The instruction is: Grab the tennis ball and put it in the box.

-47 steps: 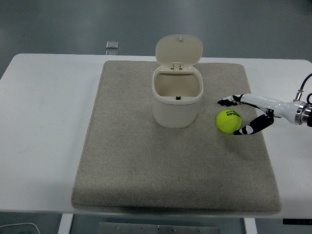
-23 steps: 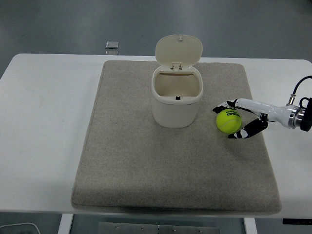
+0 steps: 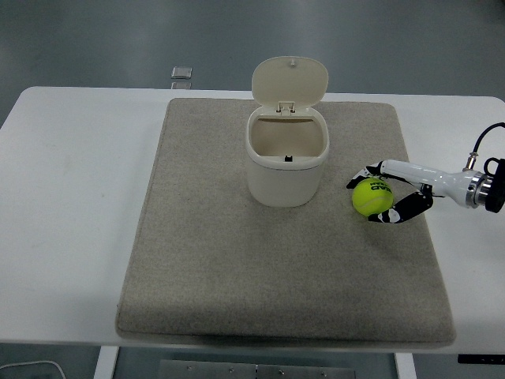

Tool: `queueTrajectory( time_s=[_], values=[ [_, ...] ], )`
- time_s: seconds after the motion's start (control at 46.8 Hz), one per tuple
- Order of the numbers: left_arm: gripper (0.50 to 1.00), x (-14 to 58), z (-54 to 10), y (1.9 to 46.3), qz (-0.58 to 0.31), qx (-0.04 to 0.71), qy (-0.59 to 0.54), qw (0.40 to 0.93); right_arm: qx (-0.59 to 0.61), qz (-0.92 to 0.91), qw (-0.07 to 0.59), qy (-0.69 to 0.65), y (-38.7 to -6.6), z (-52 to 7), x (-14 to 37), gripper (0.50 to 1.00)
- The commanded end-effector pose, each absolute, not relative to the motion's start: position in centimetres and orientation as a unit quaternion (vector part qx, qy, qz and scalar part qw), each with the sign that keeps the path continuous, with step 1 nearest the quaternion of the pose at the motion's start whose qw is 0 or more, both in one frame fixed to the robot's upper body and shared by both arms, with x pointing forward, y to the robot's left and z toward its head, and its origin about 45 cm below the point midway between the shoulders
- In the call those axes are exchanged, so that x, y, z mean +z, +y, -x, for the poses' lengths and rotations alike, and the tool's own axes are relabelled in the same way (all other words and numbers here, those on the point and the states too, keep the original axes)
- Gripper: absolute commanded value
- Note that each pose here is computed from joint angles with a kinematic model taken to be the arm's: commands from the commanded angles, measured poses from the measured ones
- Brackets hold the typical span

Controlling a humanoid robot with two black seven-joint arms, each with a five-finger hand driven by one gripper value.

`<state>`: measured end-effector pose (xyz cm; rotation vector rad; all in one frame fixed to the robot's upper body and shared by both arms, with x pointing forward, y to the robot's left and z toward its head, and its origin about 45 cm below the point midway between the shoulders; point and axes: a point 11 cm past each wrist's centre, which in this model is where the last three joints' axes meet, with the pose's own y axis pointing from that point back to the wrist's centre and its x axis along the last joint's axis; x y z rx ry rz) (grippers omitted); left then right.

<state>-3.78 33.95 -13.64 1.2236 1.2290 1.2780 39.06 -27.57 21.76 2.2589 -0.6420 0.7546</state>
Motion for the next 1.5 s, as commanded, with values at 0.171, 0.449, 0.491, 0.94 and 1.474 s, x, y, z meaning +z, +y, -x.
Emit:
queueTrajectory(
  time_s=[0.171, 0.449, 0.491, 0.94, 1.474],
  values=[
    [0.992, -13.6, 3.8, 34.0, -0.501, 0.523, 0.502, 0.473, 0.29, -0.867, 0.319, -0.249, -27.6, -39.1, 22.4, 0.513],
    [0.992, -13.6, 3.8, 33.9, -0.501, 0.522, 0.502, 0.474, 0.321, -0.862, 0.305, -0.247, -27.7, -39.7, 26.2, 0.5],
    [0.992, -13.6, 3.8, 34.0, -0.501, 0.522, 0.502, 0.474, 0.32, -0.865, 0.298, -0.246, -27.6, -39.7, 26.9, 0.5],
    [0.992, -13.6, 3.8, 33.9, -0.5, 0.522, 0.502, 0.474, 0.373, -0.875, 0.227, -0.209, -24.3, -41.2, 35.2, 0.5],
    [0.992, -13.6, 3.8, 33.9, -0.501, 0.522, 0.502, 0.474, 0.373, -0.898, 0.137, -0.191, -17.4, -41.1, 35.5, 0.5]
  ],
)
